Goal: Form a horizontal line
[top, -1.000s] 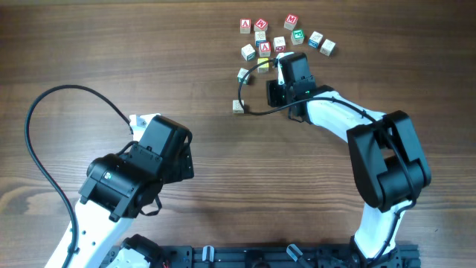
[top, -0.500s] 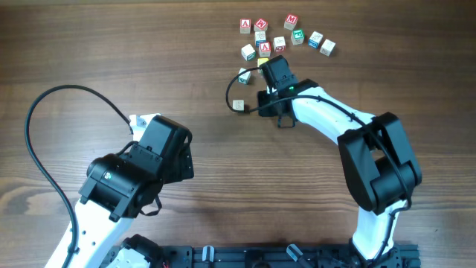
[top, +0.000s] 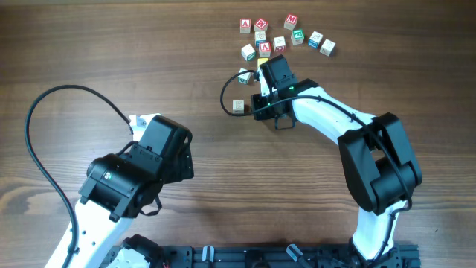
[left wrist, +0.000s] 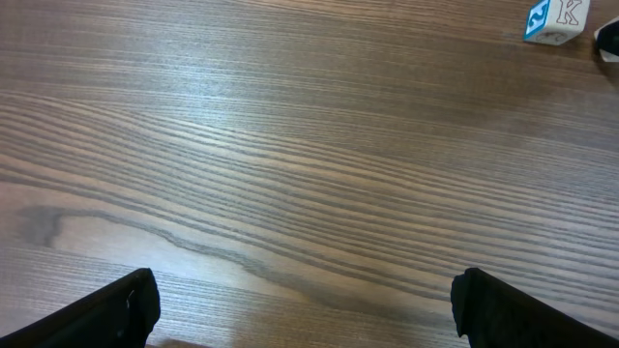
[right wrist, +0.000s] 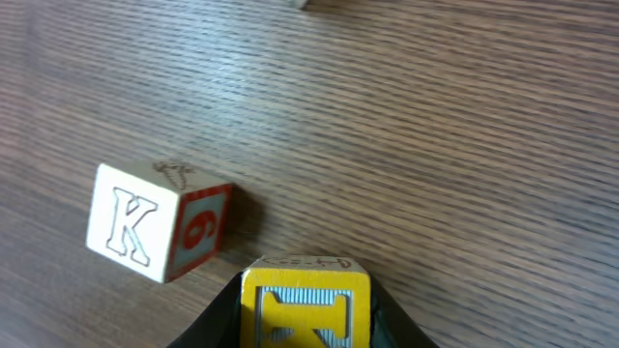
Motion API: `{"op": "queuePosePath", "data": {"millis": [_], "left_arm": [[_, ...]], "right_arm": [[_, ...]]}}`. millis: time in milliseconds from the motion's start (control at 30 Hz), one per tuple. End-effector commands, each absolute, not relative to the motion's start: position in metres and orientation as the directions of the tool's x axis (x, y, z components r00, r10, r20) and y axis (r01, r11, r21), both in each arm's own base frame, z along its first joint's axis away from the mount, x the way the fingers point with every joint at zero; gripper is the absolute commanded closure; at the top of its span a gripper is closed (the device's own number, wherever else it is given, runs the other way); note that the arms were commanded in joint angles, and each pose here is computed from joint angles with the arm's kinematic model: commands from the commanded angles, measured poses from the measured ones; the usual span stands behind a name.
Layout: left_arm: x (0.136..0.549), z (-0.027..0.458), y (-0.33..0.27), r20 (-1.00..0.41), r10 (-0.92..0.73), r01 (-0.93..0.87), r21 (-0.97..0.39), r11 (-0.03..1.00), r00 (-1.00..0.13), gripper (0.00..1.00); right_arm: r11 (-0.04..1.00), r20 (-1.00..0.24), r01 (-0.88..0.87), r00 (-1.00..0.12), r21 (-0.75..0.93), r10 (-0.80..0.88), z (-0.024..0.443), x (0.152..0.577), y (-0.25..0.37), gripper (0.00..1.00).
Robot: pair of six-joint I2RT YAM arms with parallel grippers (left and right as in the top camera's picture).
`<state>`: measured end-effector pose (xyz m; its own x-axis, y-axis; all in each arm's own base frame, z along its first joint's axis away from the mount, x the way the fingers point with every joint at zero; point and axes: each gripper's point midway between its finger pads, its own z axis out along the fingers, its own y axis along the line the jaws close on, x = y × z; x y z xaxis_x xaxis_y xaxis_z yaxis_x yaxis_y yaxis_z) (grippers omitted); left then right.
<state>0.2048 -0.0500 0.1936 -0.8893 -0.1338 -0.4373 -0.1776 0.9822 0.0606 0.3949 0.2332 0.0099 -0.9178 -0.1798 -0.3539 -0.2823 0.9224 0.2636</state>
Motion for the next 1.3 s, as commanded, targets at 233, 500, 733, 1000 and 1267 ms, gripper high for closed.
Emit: {"op": "queuePosePath", "data": {"millis": [233, 500, 733, 1000, 1267], "left_arm": [[0.205, 0.194, -0.049, -0.438, -0.148, -0.19, 0.054, 0.98, -0.887, 0.0], [0.205, 0.194, -0.049, -0.438, -0.148, -0.19, 0.054, 0.98, -0.887, 0.0], [0.205, 0.194, -0.049, -0.438, -0.148, -0.19, 0.054, 0.98, -0.887, 0.0], [0.205, 0.194, -0.049, -0.438, -0.148, -0.19, 0.055, 0.98, -0.887, 0.0], [0.205, 0.194, -0.049, -0.438, -0.148, -0.19, 0.054, 0.98, -0.887, 0.0]], "right_arm": [[0.905, -0.396, -0.296, -0.904, 0.305, -0.162, 0.027, 0.402, 0.244, 0.6], [0.926, -0.4, -0.276, -0.903, 0.257, -0.158, 0.024, 0.405, 0.235, 0.32], [0.952, -0.373, -0.245, -0.913, 0.183, -0.163, 0.049, 0.389, 0.213, 0.09], [0.987, -0.613, -0.097, -0.79, 0.127, 0.001, 0.179, 0.407, 0.156, 0.0], [0.986, -0.611, -0.101, -0.792, 0.134, 0.002, 0.144, 0.51, 0.135, 0.01]]}}
